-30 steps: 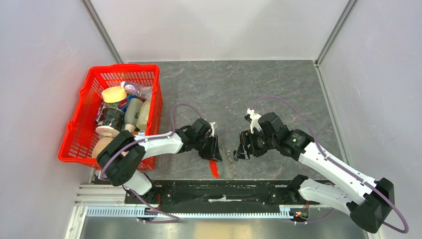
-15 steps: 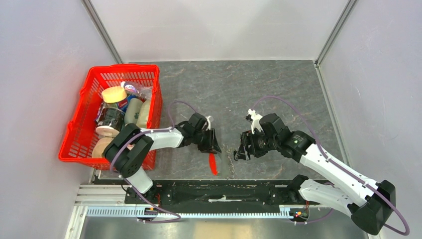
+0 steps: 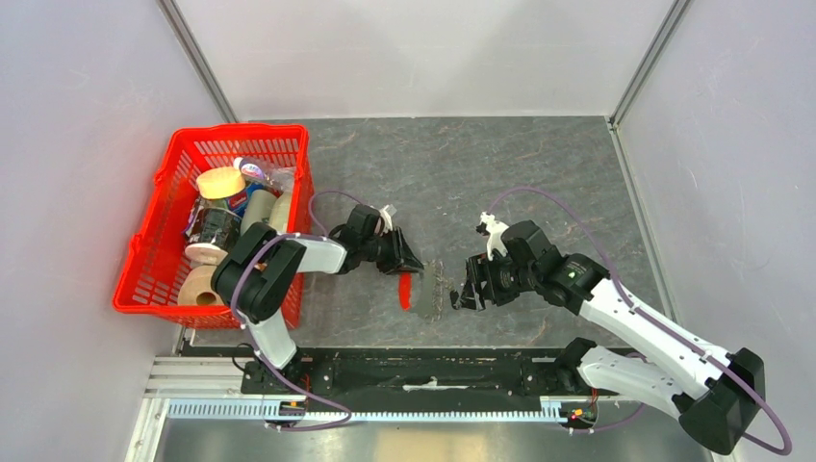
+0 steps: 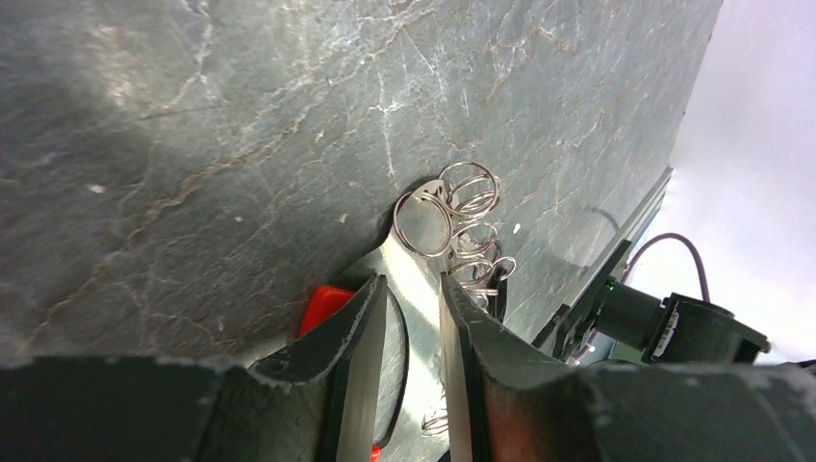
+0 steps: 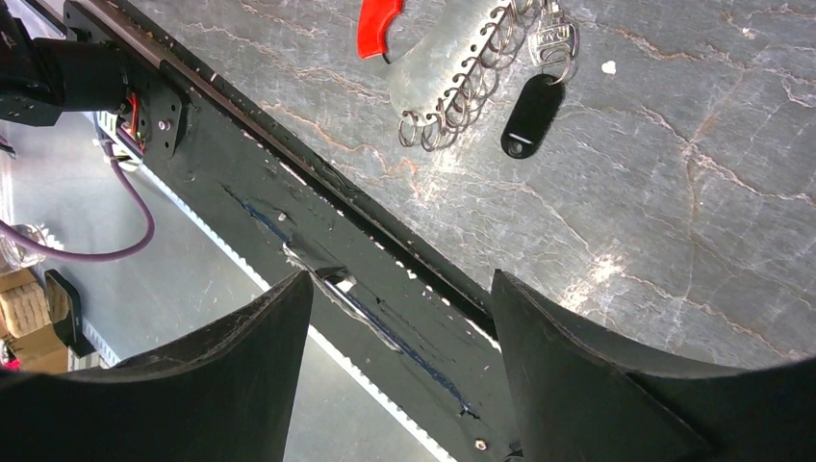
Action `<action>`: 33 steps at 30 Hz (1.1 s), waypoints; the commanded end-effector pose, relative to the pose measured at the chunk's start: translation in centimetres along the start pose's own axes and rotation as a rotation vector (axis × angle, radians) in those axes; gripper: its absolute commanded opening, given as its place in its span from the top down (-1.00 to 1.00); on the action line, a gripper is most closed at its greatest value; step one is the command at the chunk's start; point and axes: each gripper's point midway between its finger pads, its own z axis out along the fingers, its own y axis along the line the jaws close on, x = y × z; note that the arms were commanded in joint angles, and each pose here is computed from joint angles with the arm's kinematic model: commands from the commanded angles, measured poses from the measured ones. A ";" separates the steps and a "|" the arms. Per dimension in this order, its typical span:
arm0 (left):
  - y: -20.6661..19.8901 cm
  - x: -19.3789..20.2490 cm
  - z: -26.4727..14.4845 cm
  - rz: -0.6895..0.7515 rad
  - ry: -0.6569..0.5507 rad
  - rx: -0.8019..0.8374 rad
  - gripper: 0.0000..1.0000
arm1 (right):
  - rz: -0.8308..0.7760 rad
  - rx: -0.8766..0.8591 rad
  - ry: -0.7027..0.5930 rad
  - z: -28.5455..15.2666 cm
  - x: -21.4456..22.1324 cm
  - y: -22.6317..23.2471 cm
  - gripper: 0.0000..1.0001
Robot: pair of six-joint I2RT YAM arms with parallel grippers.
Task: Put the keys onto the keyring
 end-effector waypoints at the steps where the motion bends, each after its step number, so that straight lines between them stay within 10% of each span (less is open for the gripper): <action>1: 6.3 0.9 -0.4 -0.079 -0.027 -0.197 0.29 | -0.004 -0.004 0.010 0.8 0.0 0.2 -0.52; 33: -1.7 1.2 -7.0 -0.050 -0.085 0.039 0.12 | 0.236 0.042 0.007 11.7 1.6 1.5 -0.19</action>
